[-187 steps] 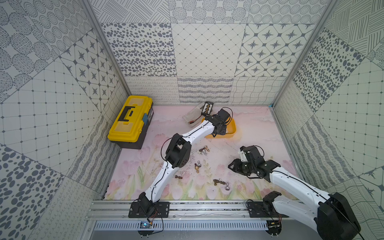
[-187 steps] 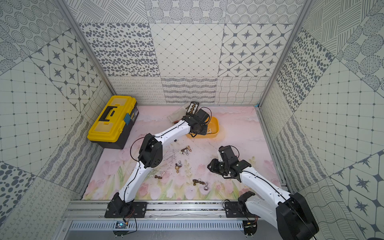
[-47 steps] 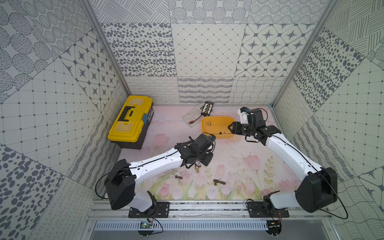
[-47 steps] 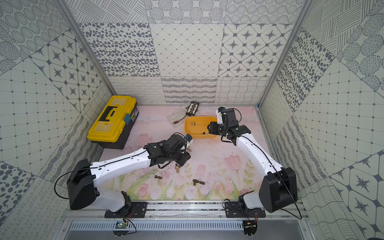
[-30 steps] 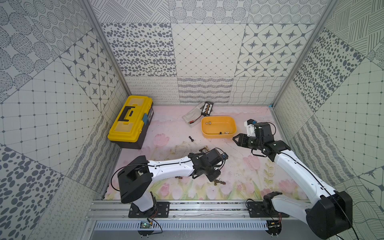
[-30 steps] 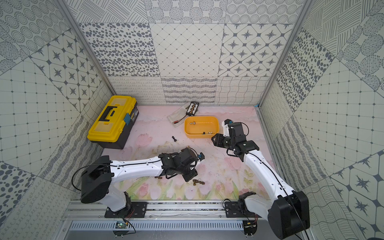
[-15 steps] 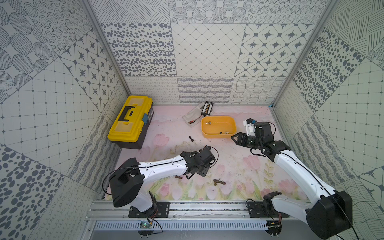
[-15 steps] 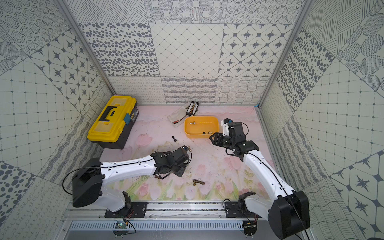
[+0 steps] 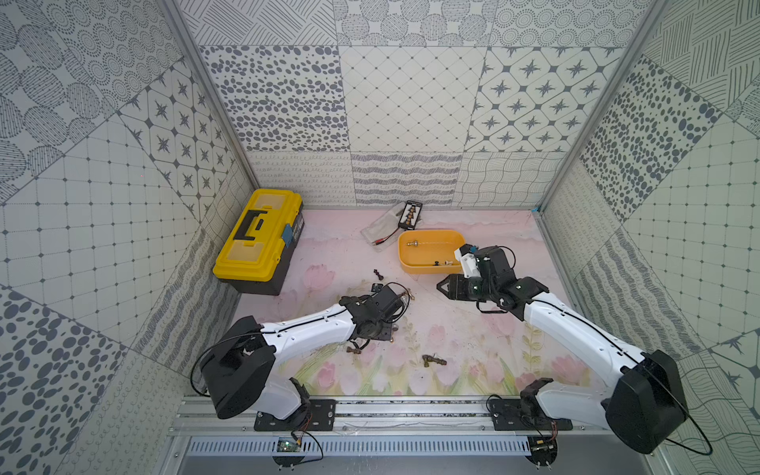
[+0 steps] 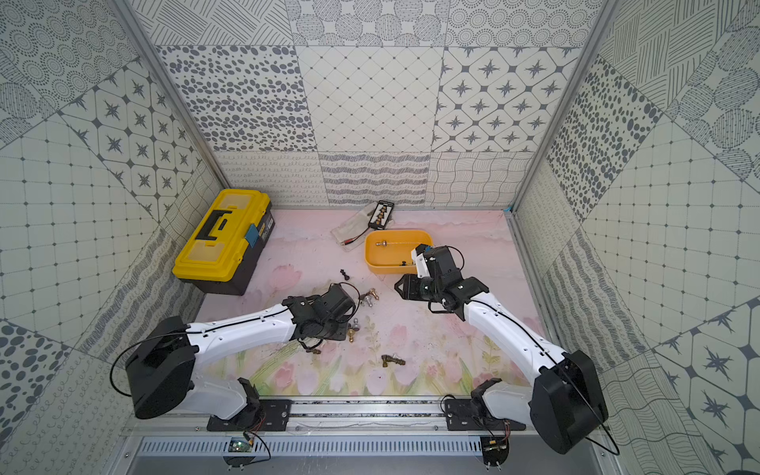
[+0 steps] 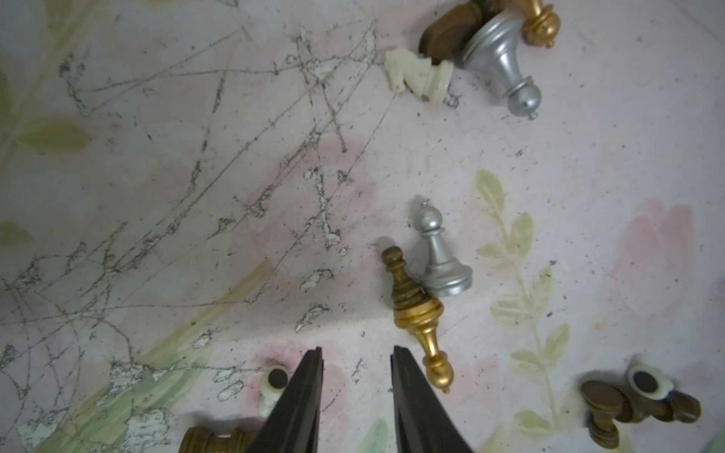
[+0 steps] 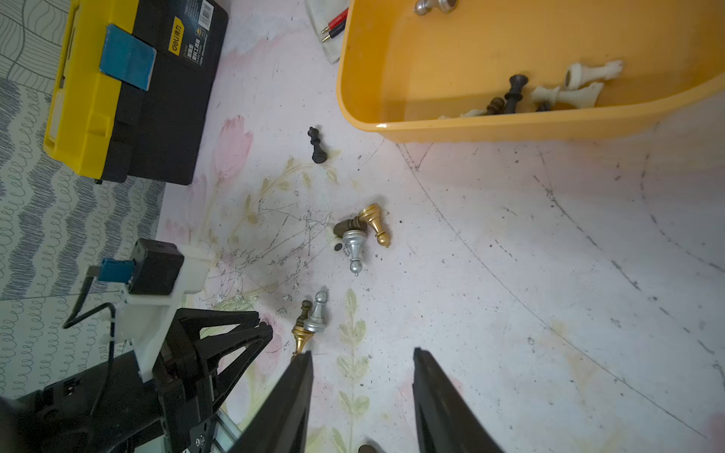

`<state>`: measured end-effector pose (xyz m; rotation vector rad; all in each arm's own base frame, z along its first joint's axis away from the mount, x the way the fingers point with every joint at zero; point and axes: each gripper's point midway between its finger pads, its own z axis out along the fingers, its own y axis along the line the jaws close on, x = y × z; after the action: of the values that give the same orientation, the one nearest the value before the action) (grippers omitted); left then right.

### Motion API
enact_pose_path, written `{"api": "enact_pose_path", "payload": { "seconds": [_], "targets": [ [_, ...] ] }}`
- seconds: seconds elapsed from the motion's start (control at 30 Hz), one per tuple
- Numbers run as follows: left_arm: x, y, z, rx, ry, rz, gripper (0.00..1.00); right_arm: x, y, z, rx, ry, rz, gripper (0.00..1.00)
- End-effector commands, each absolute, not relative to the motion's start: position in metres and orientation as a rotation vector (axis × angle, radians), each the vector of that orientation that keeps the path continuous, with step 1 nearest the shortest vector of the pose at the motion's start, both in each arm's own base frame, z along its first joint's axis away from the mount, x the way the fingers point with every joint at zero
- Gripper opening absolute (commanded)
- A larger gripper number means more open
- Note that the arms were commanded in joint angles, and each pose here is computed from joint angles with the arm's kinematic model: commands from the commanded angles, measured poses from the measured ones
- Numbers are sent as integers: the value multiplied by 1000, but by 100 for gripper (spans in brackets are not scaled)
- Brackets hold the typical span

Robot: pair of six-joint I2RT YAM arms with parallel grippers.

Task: Put the chess pieces into the storage box
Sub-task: Pick up the chess piece at the center of the board.

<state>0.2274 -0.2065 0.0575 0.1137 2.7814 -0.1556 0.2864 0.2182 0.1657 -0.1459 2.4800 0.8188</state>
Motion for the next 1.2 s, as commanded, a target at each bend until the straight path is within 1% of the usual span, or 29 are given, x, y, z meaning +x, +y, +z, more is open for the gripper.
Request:
{"api": "enact_pose_path", "payload": {
  "seconds": [0.0, 0.3, 0.63, 0.73, 1.0, 1.17],
  "targets": [
    [215, -187, 49, -28, 2842, -129, 36, 298, 230, 179, -158, 2416, 826, 47],
    [205, -157, 38, -58, 2851, -16, 36, 299, 246, 170, -195, 2440, 856, 47],
    [194, -157, 17, -24, 2918, -25, 34, 297, 245, 165, -196, 2450, 841, 47],
    [195, -158, 13, 0, 2930, -8, 32, 296, 245, 162, -190, 2458, 848, 47],
    [196, -157, 8, 21, 2940, 27, 19, 299, 250, 160, -196, 2460, 867, 47],
    [196, -155, 10, 14, 2936, 34, 17, 301, 252, 161, -200, 2457, 871, 47]
  ]
}}
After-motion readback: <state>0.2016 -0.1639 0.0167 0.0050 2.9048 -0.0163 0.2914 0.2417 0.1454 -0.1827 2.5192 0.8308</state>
